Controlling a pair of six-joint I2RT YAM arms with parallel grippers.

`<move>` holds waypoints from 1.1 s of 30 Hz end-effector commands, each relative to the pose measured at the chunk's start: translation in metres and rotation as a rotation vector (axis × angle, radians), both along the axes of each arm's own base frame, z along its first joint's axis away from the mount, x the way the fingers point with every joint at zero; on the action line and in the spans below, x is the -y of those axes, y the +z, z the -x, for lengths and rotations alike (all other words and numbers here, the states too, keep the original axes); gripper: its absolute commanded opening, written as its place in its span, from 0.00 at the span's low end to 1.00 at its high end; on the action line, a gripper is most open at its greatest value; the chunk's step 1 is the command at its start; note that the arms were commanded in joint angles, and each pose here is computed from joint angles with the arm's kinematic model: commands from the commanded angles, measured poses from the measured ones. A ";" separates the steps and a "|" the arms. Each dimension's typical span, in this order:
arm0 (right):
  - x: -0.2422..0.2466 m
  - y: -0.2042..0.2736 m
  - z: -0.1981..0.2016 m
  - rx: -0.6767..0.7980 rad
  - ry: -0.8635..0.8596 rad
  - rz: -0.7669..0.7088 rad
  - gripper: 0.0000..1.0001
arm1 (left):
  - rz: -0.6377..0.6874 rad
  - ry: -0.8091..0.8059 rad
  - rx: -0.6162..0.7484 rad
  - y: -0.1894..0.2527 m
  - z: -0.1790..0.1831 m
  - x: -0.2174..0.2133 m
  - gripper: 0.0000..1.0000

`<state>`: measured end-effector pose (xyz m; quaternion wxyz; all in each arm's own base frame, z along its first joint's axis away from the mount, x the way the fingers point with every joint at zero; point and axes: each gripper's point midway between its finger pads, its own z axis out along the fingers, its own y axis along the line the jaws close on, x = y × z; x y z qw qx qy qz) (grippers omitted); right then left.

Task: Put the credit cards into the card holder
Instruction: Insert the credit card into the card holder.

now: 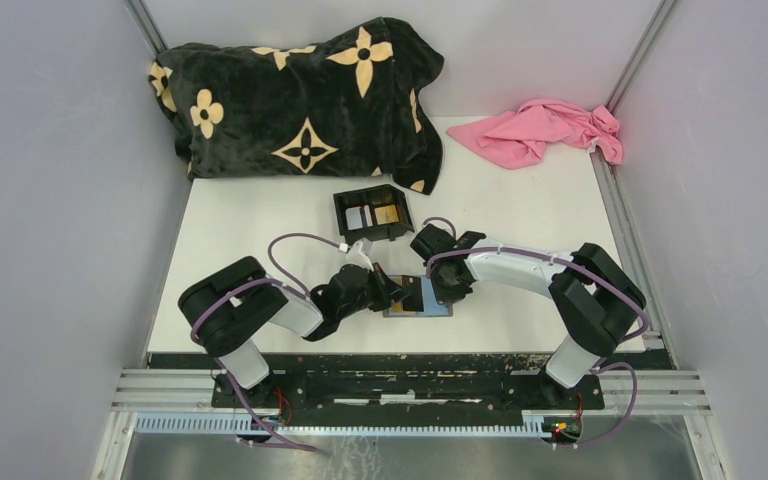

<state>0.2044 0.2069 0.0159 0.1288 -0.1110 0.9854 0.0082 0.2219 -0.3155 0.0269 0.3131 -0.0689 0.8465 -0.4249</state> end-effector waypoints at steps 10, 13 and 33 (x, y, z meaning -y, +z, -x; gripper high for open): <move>0.007 -0.011 0.000 -0.015 -0.035 0.040 0.05 | 0.002 0.068 -0.111 -0.033 0.016 -0.019 0.03; 0.008 -0.012 0.001 -0.021 -0.034 0.042 0.05 | 0.039 0.080 -0.127 -0.034 0.017 -0.018 0.03; 0.005 -0.016 0.002 -0.037 -0.028 0.035 0.05 | 0.092 0.054 -0.152 -0.034 0.017 0.001 0.03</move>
